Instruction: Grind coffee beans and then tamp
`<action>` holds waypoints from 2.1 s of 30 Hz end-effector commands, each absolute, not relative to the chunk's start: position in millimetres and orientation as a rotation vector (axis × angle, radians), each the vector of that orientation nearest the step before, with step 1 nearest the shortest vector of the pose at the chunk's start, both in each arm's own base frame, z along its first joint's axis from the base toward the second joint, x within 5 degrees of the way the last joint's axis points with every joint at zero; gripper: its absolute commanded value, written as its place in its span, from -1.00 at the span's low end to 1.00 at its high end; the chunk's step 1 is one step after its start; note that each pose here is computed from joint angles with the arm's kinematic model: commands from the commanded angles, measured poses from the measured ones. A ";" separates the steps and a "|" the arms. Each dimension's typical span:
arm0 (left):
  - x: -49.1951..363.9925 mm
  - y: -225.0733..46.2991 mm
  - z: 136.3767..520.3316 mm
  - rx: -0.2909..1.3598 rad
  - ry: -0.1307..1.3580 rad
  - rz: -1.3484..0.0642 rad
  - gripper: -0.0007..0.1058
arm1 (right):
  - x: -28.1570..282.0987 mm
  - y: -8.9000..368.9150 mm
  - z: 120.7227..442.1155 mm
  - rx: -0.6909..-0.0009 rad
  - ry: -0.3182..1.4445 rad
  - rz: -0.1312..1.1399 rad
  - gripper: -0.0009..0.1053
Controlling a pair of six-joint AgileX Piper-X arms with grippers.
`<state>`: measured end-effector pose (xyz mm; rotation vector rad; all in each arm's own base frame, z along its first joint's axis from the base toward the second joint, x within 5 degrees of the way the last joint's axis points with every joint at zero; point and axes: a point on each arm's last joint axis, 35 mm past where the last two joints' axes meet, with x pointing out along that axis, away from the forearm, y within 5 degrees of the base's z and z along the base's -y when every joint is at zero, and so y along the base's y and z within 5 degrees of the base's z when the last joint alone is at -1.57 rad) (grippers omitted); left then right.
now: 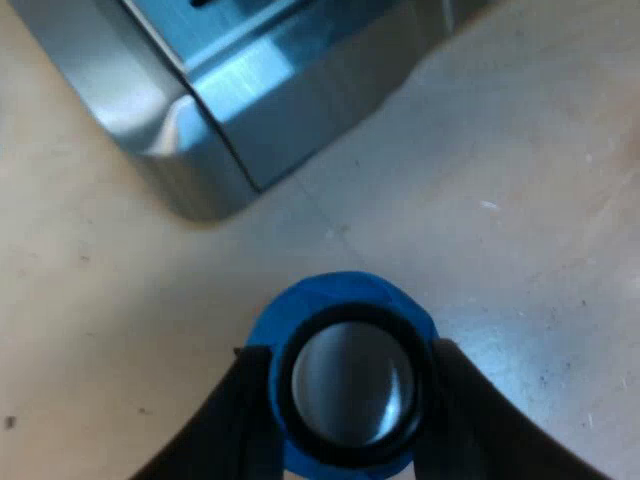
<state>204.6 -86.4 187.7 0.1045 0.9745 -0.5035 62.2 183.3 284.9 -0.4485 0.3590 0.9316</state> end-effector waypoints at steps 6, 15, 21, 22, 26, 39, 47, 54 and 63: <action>213.4 -90.5 168.4 0.100 1.033 -0.500 -0.98 | 62.0 183.2 286.6 -0.443 0.352 0.939 0.33; 216.6 -91.8 160.9 0.102 1.051 -0.498 -0.83 | 61.9 182.7 285.7 -0.450 0.359 0.938 0.33; 216.7 -92.0 159.6 0.100 1.057 -0.502 0.01 | 61.9 182.7 285.7 -0.450 0.359 0.938 0.33; 216.7 -92.1 159.6 0.098 1.057 -0.504 0.18 | 61.9 182.7 285.7 -0.450 0.359 0.938 0.33; 215.4 -91.6 159.8 0.099 1.066 -0.503 0.49 | 61.9 182.7 285.7 -0.450 0.359 0.938 0.33; 193.0 -82.8 209.6 0.087 0.934 -0.516 0.51 | 61.9 182.7 285.7 -0.450 0.359 0.938 0.33; 162.9 -72.2 249.9 0.059 0.782 -0.560 0.51 | 61.9 182.7 285.7 -0.450 0.359 0.938 0.33; 132.5 -60.2 280.0 0.058 0.768 -0.561 0.51 | 62.6 183.9 293.9 -0.413 0.354 0.933 0.33; 121.5 -55.8 332.4 0.051 0.666 -0.566 0.51 | 77.9 175.5 326.1 -0.386 0.381 0.841 0.33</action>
